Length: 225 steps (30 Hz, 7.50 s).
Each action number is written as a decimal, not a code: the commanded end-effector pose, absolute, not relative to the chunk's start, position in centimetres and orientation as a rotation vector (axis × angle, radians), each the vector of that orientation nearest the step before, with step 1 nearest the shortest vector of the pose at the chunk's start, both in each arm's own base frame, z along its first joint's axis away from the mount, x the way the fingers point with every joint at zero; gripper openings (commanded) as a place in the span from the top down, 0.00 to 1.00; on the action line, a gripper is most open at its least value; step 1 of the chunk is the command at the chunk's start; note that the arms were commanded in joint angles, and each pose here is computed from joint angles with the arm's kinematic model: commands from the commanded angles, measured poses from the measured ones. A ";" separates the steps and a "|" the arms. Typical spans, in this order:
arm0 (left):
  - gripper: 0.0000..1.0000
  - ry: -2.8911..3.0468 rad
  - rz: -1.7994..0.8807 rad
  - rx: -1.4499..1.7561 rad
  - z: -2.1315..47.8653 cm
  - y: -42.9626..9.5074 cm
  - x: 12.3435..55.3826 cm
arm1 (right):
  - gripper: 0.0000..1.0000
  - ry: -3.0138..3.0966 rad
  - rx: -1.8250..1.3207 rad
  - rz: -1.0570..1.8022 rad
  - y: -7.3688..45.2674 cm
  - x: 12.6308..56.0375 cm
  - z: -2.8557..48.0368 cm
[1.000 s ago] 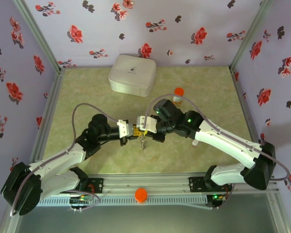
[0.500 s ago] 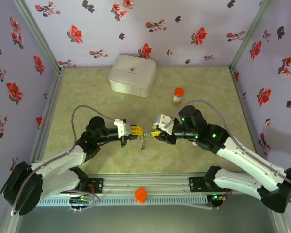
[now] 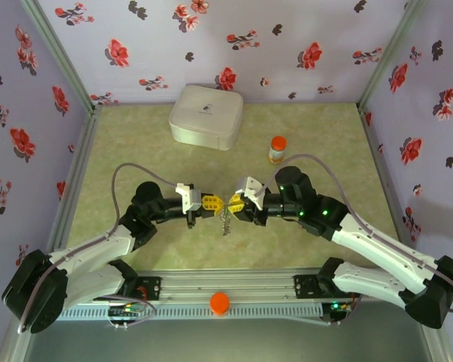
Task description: Put the keys on the keyring
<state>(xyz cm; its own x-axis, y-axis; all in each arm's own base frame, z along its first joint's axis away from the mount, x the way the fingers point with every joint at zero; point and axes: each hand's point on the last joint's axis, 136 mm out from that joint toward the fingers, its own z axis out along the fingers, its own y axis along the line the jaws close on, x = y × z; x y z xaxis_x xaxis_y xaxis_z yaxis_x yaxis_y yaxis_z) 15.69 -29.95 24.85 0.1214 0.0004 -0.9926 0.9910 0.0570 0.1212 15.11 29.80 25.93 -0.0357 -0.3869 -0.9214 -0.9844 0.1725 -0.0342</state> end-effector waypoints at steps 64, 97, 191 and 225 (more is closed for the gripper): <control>1.00 0.971 -1.089 1.262 27.9 -30.7 13.8 | 0.77 1.575 -1.382 0.890 30.3 15.5 25.1; 0.76 1.231 -0.841 1.423 23.0 -29.8 15.7 | 1.00 1.639 -1.720 0.596 31.8 16.0 23.8; 0.88 1.112 -0.939 1.254 24.3 -30.3 15.8 | 1.00 1.590 -1.429 0.856 30.9 16.4 24.8; 1.00 1.079 -0.997 1.246 24.8 -30.5 15.2 | 0.74 1.643 -1.435 0.726 30.1 16.0 25.3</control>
<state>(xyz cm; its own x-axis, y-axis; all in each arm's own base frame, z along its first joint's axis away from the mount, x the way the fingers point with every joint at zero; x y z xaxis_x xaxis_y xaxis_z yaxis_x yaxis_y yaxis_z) 15.79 -30.31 22.20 0.1579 0.1024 -0.9821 0.9816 0.0916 0.1674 16.18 29.87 25.39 0.0295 -0.5458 -0.8374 -0.9774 0.1598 -0.1386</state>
